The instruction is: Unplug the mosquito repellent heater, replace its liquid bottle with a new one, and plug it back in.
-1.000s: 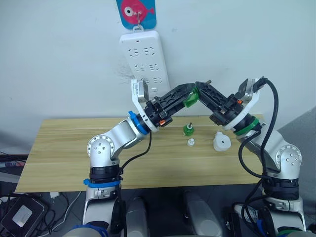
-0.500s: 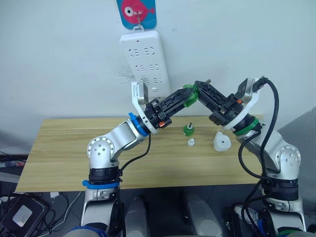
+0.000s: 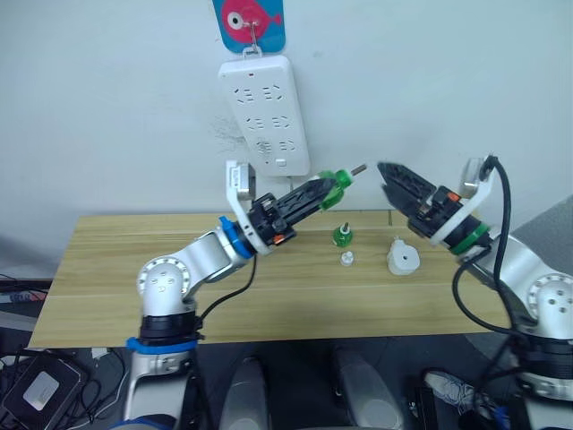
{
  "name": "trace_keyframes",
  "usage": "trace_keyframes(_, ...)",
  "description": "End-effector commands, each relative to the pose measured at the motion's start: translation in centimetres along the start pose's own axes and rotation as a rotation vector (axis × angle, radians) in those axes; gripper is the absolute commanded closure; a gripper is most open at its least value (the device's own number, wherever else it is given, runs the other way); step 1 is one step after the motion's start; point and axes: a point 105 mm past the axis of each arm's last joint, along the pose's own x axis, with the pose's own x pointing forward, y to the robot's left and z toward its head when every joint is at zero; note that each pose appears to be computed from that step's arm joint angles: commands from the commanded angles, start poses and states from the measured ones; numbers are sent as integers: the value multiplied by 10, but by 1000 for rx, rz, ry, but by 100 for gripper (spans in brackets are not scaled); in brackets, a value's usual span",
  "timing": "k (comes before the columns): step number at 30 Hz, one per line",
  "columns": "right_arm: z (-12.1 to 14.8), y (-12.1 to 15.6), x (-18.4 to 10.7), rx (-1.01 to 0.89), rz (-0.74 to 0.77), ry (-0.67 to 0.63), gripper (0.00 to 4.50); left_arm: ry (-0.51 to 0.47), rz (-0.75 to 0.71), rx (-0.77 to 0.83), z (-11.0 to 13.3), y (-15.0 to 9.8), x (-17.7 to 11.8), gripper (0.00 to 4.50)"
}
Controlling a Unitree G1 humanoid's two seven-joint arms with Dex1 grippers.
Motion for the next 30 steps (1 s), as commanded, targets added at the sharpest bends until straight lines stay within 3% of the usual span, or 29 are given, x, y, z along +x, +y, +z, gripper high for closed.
trace_keyframes(1,-8,-28,-14,-433,-193,146,0,59,72,136,-2,5,-19,220)
trace_keyframes(3,-11,-46,-20,-646,-321,227,0,126,136,221,-8,14,-31,220)
trace_keyframes(5,-3,-62,-23,-791,-450,219,0,197,171,287,-16,21,-42,220)
trace_keyframes(8,-10,-67,-23,-793,-502,345,0,307,186,373,-30,26,-55,220)
trace_keyframes(11,-12,-72,-19,-916,-572,476,0,392,199,448,-40,31,-67,220)
trace_keyframes(18,-25,-95,-5,-645,-689,583,0,435,176,510,-44,35,-71,220)
trace_keyframes(30,-39,-123,6,-566,-786,692,0,437,150,533,-46,33,-69,220)
